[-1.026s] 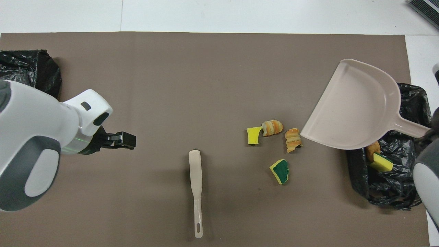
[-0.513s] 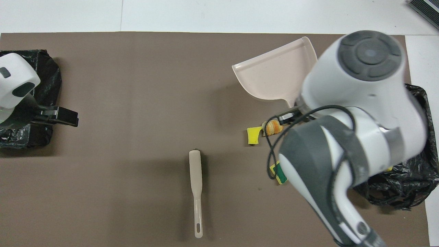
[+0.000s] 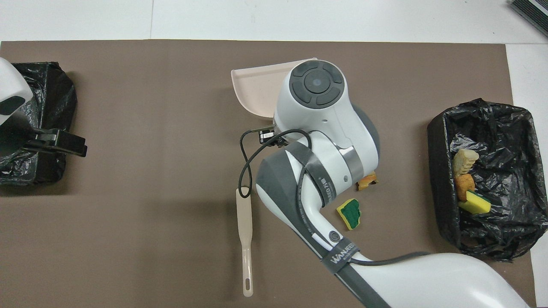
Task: Sweep and dump trash in bin
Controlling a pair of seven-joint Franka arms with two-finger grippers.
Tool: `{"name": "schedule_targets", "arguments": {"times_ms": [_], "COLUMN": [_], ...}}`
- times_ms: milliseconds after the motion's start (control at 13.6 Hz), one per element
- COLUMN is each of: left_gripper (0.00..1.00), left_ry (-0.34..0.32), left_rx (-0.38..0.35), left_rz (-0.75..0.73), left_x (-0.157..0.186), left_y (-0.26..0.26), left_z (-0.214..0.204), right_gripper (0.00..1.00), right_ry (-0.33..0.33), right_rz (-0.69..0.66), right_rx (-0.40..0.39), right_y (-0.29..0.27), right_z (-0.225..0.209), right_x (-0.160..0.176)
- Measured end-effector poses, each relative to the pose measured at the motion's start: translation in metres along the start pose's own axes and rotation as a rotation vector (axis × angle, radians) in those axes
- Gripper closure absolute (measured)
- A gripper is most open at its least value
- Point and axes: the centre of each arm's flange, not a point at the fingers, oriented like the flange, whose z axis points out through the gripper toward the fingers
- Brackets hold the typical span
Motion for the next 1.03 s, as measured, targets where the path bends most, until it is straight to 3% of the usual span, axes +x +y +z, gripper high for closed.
{"name": "schedule_targets", "arguments": {"times_ms": [220,586,1026], "left_gripper": [0.00,0.00,0.00], "left_ry": [-0.002,0.011,0.026], "left_rx": [0.000,0.000,0.000], "left_rz": [0.000,-0.016,-0.032], "left_x": [0.000,-0.005,-0.011], "left_y": [0.000,-0.009,-0.017], "left_z": [0.000,-0.010,-0.020], "right_gripper": [0.68,0.68,0.68], "right_ry": [-0.008,0.012,0.012], "right_rz": [0.023,0.051,0.052], "right_rx": [0.008,0.026,0.028], "right_y": [-0.048,-0.045,-0.046], "right_z": [0.041,0.090,0.093], "right_x": [-0.011,0.009,0.012]}}
